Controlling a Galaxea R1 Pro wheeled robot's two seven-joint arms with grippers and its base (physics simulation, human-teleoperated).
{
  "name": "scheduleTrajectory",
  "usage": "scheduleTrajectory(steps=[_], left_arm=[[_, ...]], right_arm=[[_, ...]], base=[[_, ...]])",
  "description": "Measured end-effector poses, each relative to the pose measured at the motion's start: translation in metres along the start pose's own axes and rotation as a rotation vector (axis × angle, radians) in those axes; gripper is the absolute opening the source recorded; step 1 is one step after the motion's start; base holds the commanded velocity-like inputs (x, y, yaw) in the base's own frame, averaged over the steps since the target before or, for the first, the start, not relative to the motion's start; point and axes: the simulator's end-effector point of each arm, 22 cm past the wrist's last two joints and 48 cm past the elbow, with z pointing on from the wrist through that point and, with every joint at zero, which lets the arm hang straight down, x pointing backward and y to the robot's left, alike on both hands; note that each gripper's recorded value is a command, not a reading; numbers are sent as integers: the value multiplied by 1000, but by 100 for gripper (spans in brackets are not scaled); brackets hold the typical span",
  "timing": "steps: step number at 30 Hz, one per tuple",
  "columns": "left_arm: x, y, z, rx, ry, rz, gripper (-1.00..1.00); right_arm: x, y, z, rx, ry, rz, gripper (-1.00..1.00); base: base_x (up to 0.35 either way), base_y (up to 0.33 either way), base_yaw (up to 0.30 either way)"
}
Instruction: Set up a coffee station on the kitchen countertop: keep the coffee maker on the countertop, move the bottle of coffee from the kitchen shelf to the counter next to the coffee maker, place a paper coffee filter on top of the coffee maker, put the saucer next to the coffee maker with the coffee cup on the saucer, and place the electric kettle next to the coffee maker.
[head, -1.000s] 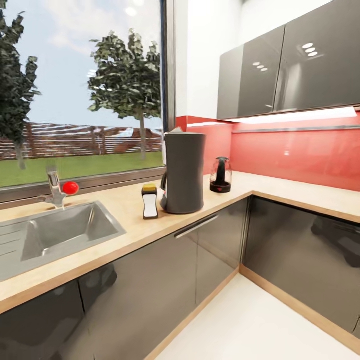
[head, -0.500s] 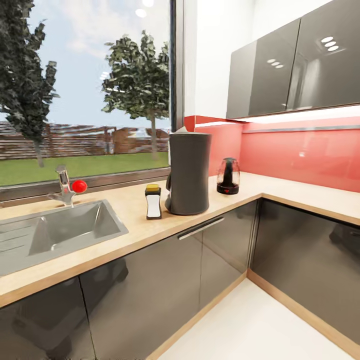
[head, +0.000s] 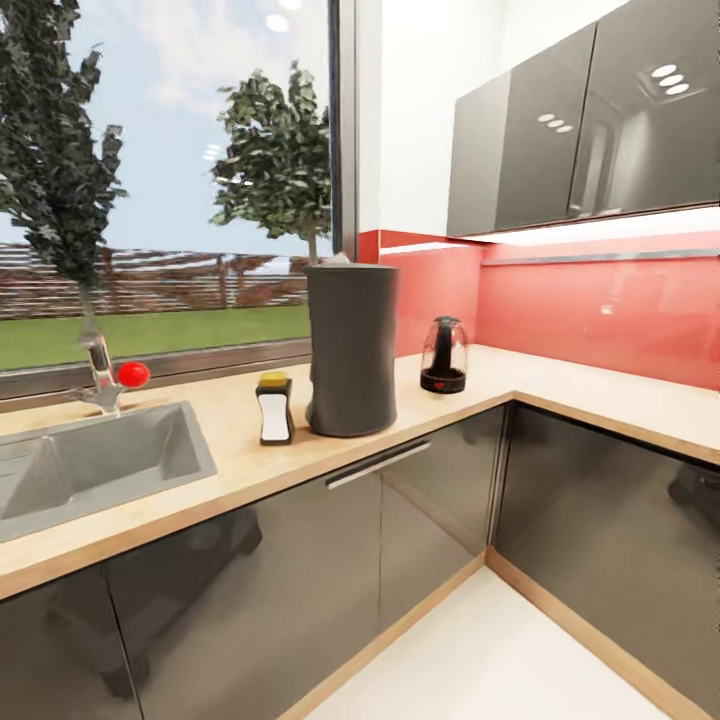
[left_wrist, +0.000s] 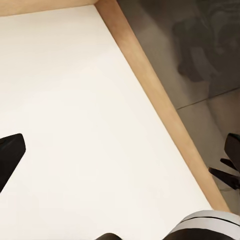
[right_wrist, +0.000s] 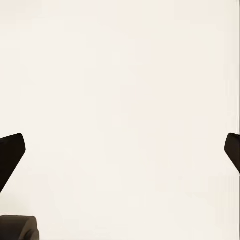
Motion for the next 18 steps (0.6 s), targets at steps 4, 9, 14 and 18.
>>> scheduleTrajectory(steps=[4, 9, 14, 18], left_arm=[[0, 0, 0, 0, 0, 0, 100], [0, 0, 0, 0, 0, 0, 100], [0, 0, 0, 0, 0, 0, 100], [-1, 0, 0, 0, -1, 0, 100]], right_arm=[[0, 0, 0, 0, 0, 0, 100], [0, 0, 0, 0, 0, 0, 100], [0, 0, 0, 0, 0, 0, 100], [0, 0, 0, -1, 0, 0, 100]], base=[[119, -294, 0], [119, -294, 0], [91, -295, 1], [21, -297, 99]])
